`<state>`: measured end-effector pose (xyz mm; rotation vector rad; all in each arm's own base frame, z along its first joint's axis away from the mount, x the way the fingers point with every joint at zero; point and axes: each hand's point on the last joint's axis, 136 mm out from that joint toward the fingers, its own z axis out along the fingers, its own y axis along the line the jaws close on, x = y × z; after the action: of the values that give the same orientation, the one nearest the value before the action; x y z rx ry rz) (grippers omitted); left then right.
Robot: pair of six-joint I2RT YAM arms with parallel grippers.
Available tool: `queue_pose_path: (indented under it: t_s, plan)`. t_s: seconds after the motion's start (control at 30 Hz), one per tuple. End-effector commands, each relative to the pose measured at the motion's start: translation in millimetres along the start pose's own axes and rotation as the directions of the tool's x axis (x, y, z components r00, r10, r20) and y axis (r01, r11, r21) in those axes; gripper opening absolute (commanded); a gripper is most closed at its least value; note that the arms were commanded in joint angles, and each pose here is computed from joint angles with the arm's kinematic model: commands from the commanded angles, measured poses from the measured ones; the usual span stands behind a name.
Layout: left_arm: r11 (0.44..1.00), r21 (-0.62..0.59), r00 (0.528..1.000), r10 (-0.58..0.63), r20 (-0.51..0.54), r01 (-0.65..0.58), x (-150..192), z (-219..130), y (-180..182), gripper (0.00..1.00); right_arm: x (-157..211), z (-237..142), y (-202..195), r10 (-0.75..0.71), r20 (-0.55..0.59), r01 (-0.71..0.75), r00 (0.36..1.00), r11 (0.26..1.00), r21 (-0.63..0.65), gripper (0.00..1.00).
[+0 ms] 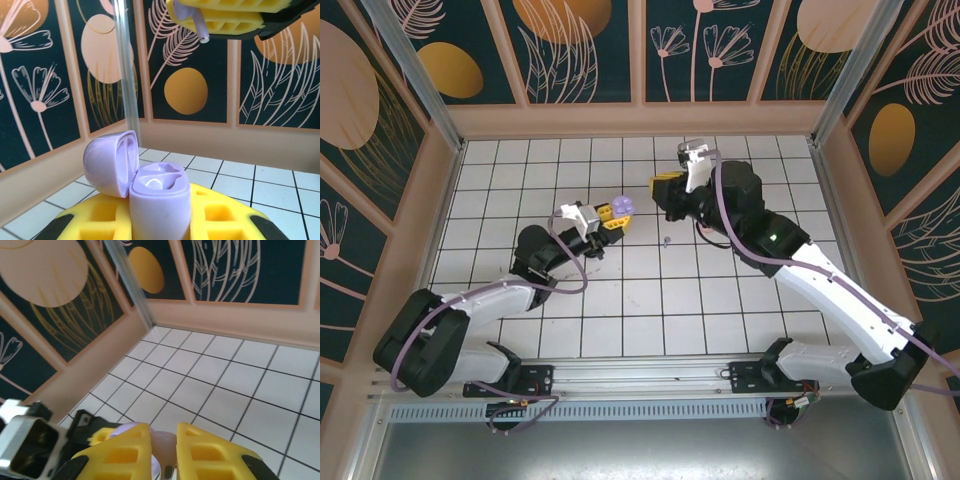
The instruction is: Insert wireless bluetooth earbuds into charging case
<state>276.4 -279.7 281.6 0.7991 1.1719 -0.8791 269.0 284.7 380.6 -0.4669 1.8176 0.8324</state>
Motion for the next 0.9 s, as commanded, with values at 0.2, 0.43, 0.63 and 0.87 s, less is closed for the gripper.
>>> queue_pose_path:
  t_s: [0.2, 0.43, 0.63, 0.87]
  plan:
    - [0.996, 0.072, 0.985, 0.038, 0.170, -0.051, -47.0, 21.5, -9.5, 0.00, -0.7, -5.9, 31.2, -0.024, 0.064, 0.031, 0.998, 0.993, -0.113, 0.15]
    - [0.995, 0.096, 0.982, 0.021, 0.186, -0.040, -51.9, 24.5, -13.2, 0.00, -0.1, -6.1, 38.4, -0.035, 0.082, 0.044, 0.996, 0.993, -0.113, 0.15]
    - [0.992, 0.121, 0.981, 0.013, 0.195, -0.037, -58.2, 26.5, -17.0, 0.00, -0.1, -3.6, 39.4, -0.039, 0.098, 0.049, 0.994, 0.993, -0.106, 0.15]
    - [0.989, 0.141, 0.982, 0.008, 0.188, -0.035, -58.6, 29.7, -20.4, 0.00, -5.6, -2.0, 37.6, -0.041, 0.121, 0.052, 0.992, 0.995, -0.090, 0.14]
